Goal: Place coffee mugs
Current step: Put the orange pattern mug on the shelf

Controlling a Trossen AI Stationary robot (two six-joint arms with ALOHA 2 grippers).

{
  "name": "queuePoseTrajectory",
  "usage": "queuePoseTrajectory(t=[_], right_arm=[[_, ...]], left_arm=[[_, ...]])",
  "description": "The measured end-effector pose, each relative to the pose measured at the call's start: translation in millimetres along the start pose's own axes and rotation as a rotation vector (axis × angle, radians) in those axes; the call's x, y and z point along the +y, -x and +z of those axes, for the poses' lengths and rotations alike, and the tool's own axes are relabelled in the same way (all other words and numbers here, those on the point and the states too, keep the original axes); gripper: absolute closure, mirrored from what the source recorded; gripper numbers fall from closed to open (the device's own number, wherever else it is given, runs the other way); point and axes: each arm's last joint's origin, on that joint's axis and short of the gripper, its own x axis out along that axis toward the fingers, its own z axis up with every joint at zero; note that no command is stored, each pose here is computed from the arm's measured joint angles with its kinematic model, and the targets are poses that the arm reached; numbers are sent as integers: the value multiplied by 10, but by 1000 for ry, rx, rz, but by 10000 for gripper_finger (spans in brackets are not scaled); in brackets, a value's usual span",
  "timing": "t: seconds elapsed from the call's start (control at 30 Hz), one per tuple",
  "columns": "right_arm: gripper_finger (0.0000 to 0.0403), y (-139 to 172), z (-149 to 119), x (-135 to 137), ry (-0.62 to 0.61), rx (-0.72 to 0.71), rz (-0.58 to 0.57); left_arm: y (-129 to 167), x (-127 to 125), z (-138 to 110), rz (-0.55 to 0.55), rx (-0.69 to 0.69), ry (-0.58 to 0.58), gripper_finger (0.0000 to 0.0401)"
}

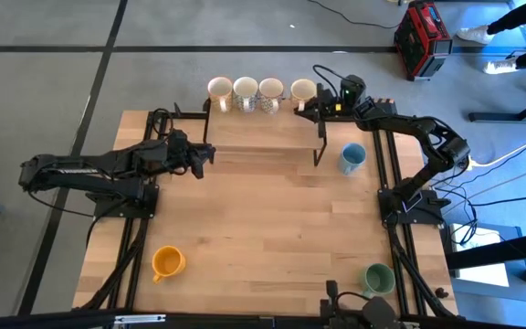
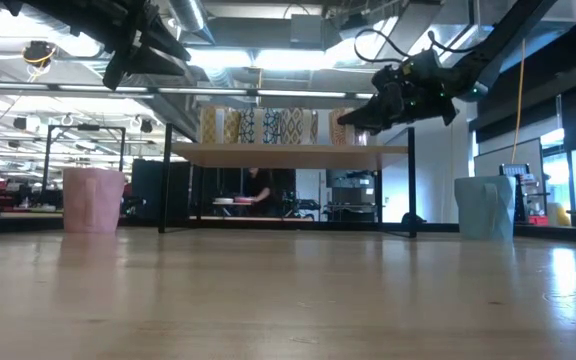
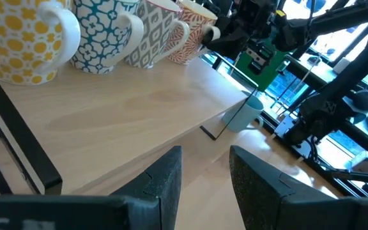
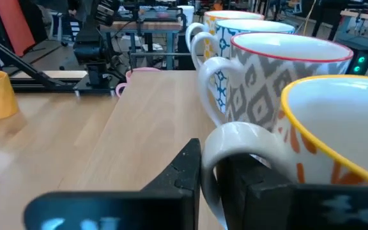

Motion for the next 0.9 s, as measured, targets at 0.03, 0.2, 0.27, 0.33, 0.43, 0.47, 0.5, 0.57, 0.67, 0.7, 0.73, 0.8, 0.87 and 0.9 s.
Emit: queuePoseTrajectory(t=[0.03,0.2,0.27,0.33,0.43,0.47,0.5,0.57,0.67,0.7,0.73,0.8,0.87,0.9], right_arm=[[366,0,-1,0,-3,1,1],[336,-66,5,57,-3,9,3],[319,-101,12,91,-1,10,13],[302,-129,17,116,1,12,13],[280,-129,20,115,1,17,-8],[274,-122,22,113,-5,22,-20],[269,-116,26,113,-11,28,-36],[261,-99,39,114,-25,40,-63],[258,-76,46,128,-44,62,-80],[258,-69,46,136,-53,71,-78],[258,-62,50,142,-58,76,-79],[259,-40,69,161,-68,87,-78],[259,-20,84,177,-78,99,-86],[259,-10,91,184,-83,106,-93]], left_arm=[[0,0,0,0,0,0,276],[0,0,0,1,0,0,276],[0,0,-1,1,0,0,276],[0,0,-1,1,1,-1,276],[0,1,-1,1,1,-1,276],[0,1,-1,1,1,-1,276],[0,1,-1,1,1,-1,276],[0,1,-2,1,1,-1,276],[0,1,-2,1,2,-1,276],[0,1,-2,1,2,-1,276],[0,1,-2,1,2,-1,276],[0,1,-2,2,2,-1,276],[0,2,-2,2,2,-2,276],[0,1,-2,2,2,-2,276]])
